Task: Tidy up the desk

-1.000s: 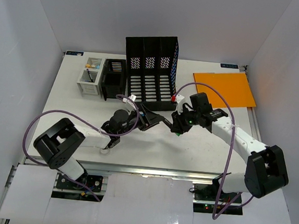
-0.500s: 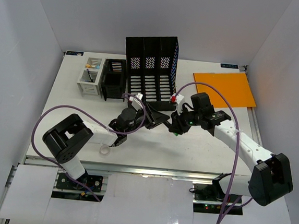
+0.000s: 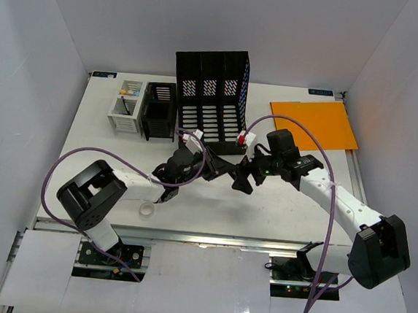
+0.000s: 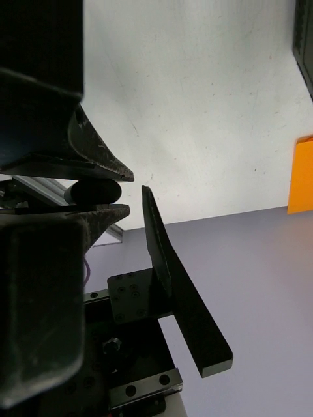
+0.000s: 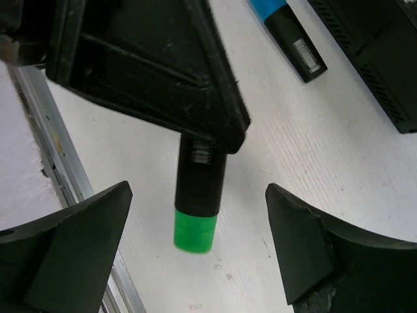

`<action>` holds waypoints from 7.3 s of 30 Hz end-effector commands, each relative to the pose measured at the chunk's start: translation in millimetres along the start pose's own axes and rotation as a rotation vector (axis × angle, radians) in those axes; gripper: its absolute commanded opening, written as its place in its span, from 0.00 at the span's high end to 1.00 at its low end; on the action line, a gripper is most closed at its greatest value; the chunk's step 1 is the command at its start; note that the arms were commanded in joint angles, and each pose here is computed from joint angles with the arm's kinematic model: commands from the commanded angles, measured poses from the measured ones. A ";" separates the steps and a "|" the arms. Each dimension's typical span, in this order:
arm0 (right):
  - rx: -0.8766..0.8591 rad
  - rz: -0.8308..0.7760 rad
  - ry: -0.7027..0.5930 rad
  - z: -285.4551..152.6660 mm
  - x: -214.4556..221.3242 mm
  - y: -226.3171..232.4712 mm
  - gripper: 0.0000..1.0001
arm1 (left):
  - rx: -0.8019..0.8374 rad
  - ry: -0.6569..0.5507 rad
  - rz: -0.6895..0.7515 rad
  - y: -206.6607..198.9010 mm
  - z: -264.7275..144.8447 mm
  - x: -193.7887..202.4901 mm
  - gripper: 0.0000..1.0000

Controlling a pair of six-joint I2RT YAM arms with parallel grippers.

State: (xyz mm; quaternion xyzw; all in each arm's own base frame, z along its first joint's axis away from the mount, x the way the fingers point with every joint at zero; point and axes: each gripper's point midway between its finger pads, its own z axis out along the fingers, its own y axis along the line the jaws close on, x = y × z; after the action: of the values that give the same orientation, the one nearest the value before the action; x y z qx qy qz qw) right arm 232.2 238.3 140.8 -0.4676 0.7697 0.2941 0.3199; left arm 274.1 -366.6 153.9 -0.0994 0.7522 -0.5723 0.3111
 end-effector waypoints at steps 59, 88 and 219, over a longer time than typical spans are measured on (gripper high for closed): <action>-0.210 -0.378 -0.538 -92.0 14.8 23.1 0.10 | -0.725 -0.466 0.567 73.3 -69.0 -420.4 0.28; -0.055 -0.653 0.126 117.0 -31.3 -59.7 0.14 | -0.149 -0.349 0.380 -19.1 -241.0 -109.1 0.02; -0.174 -0.331 -0.214 -46.4 22.9 -21.6 0.29 | -0.685 -0.356 0.564 90.0 -58.0 -412.8 0.51</action>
State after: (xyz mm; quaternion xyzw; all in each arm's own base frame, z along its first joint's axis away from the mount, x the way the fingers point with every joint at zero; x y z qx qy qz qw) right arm 234.5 185.6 158.3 -0.5810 0.6098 0.3493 0.4106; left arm 594.3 -74.3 197.1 -0.1066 0.8389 -0.1433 0.5142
